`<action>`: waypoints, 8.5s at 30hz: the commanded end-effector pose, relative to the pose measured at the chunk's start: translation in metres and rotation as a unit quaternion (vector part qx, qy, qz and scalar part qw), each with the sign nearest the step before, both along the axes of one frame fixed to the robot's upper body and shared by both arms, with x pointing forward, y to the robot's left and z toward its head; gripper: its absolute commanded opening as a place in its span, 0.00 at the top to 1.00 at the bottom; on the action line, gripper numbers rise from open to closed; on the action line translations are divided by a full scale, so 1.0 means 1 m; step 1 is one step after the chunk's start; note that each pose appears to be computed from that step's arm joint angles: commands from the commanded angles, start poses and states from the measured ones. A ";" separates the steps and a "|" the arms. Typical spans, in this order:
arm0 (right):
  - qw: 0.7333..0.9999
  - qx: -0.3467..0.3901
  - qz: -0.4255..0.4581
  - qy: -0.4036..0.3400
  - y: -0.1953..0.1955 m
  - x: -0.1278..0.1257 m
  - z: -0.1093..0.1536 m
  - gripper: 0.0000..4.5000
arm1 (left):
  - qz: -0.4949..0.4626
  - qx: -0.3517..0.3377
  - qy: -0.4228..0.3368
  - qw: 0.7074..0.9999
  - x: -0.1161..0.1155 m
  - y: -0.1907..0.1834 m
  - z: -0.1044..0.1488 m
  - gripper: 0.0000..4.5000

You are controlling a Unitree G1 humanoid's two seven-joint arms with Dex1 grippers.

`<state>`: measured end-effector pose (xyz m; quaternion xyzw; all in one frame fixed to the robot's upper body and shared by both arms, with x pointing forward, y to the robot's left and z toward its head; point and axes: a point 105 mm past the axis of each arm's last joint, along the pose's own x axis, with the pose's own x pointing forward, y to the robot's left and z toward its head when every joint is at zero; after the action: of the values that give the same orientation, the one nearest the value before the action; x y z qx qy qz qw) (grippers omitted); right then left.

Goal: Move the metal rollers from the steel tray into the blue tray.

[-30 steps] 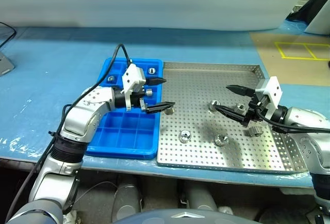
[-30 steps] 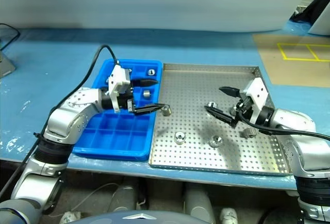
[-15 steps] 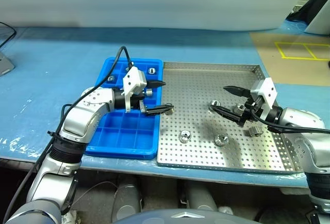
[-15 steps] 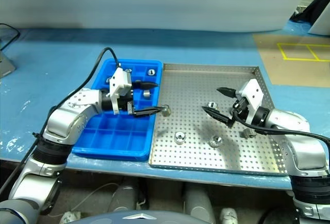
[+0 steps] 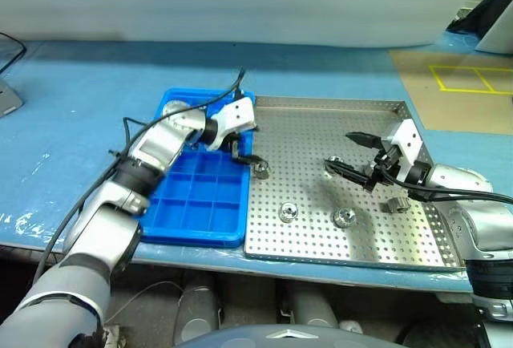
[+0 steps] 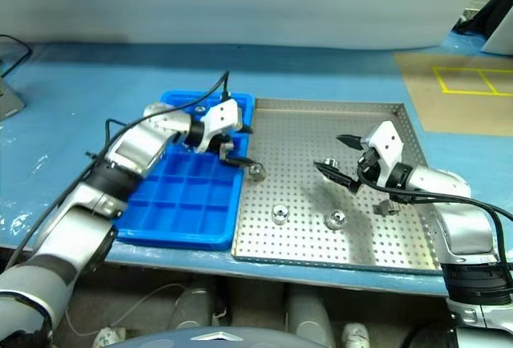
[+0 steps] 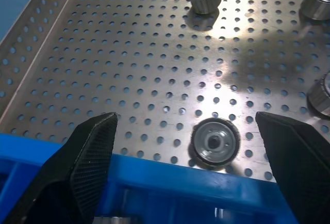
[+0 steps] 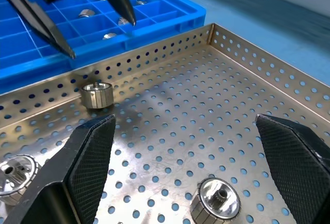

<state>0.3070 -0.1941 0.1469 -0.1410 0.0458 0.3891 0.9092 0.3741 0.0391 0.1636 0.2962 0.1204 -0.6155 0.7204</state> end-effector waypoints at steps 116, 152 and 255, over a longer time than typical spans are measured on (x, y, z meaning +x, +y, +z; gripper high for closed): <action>0.986 0.108 -0.037 -0.124 0.038 0.028 0.064 0.00 | 0.174 -0.279 0.013 0.944 -0.016 0.013 0.006 0.07; 0.934 -0.075 -0.345 -0.046 -0.093 -0.096 -0.003 0.00 | -0.119 -0.100 -0.049 0.987 -0.010 -0.068 -0.017 0.07; 0.945 -0.026 0.321 -0.058 0.182 0.065 0.004 0.00 | 0.529 -0.153 -0.083 0.831 -0.114 0.143 -0.028 0.62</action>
<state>0.3710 -0.0142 0.1373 -0.1851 -0.0184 0.6494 0.7374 0.2648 0.1806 0.1232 0.1068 0.1272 -0.1446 0.9754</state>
